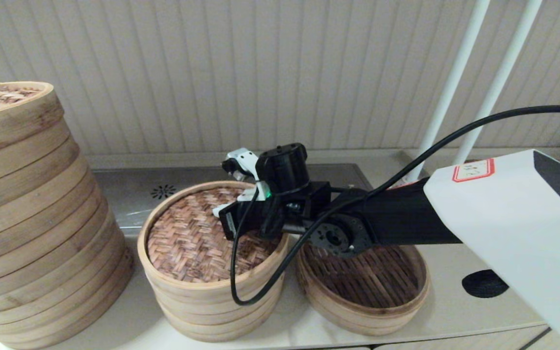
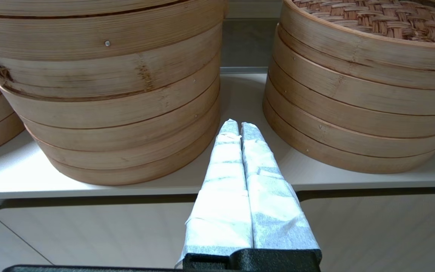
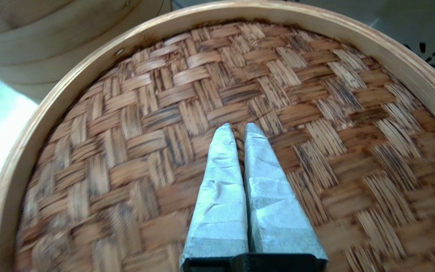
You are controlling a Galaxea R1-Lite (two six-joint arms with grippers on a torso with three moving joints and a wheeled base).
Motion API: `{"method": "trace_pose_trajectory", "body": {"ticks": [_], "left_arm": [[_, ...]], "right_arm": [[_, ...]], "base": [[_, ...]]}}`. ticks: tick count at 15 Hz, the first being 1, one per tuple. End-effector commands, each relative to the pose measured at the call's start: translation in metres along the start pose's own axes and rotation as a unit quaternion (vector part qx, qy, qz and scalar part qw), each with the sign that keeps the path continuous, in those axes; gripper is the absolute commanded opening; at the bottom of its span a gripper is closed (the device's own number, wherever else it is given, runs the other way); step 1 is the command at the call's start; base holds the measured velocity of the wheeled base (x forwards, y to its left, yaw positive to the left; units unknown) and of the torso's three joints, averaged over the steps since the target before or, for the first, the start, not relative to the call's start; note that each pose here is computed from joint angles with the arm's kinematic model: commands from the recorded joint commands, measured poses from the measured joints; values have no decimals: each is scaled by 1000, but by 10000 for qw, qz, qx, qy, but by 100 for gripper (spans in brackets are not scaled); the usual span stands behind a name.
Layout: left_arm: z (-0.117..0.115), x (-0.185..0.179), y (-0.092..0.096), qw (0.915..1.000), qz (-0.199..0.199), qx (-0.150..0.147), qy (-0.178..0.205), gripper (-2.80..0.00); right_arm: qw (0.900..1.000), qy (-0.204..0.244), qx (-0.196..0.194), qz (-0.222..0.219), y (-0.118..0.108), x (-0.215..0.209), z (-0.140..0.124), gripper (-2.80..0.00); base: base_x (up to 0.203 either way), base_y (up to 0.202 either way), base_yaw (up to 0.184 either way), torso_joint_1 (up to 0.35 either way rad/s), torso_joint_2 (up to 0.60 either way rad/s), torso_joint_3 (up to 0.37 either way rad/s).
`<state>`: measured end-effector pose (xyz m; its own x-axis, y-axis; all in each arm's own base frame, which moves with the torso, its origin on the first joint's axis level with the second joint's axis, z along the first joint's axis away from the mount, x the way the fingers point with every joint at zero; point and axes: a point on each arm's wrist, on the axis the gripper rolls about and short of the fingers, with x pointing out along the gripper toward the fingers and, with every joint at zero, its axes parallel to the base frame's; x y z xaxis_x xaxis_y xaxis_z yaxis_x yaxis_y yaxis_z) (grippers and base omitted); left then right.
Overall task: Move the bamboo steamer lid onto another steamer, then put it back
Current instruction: Pick up the steamer
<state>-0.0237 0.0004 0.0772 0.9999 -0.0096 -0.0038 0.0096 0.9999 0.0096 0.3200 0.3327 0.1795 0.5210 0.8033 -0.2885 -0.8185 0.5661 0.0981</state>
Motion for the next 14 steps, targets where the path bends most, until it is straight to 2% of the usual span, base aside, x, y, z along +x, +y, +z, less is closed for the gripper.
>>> {"method": "trace_pose_trajectory", "body": {"ticks": [1,7,11,12,13,14], "left_arm": [[0,0,0,10000,2,6,10,-280],[0,0,0,10000,2,6,4,-280],[0,0,0,10000,2,6,11,-280],[0,0,0,10000,2,-2,4,-280],[0,0,0,10000,2,6,12,-280],[0,0,0,10000,2,6,11,-280]], "right_arm": [[9998,-201,-32,-9,0,-10,14,-280],[9993,-369,-87,-39,1,-21,28,-280],[9997,-207,-89,-22,2,-18,17,-280],[9998,-120,-152,-3,4,-15,11,-231],[9998,-79,-179,-1,4,-14,8,0],[9998,-70,-186,7,5,-14,7,0]], "base": [[0,0,0,0,0,0],[0,0,0,0,0,0],[0,0,0,0,0,0],[0,0,0,0,0,0],[0,0,0,0,0,0],[0,0,0,0,0,0]]}}
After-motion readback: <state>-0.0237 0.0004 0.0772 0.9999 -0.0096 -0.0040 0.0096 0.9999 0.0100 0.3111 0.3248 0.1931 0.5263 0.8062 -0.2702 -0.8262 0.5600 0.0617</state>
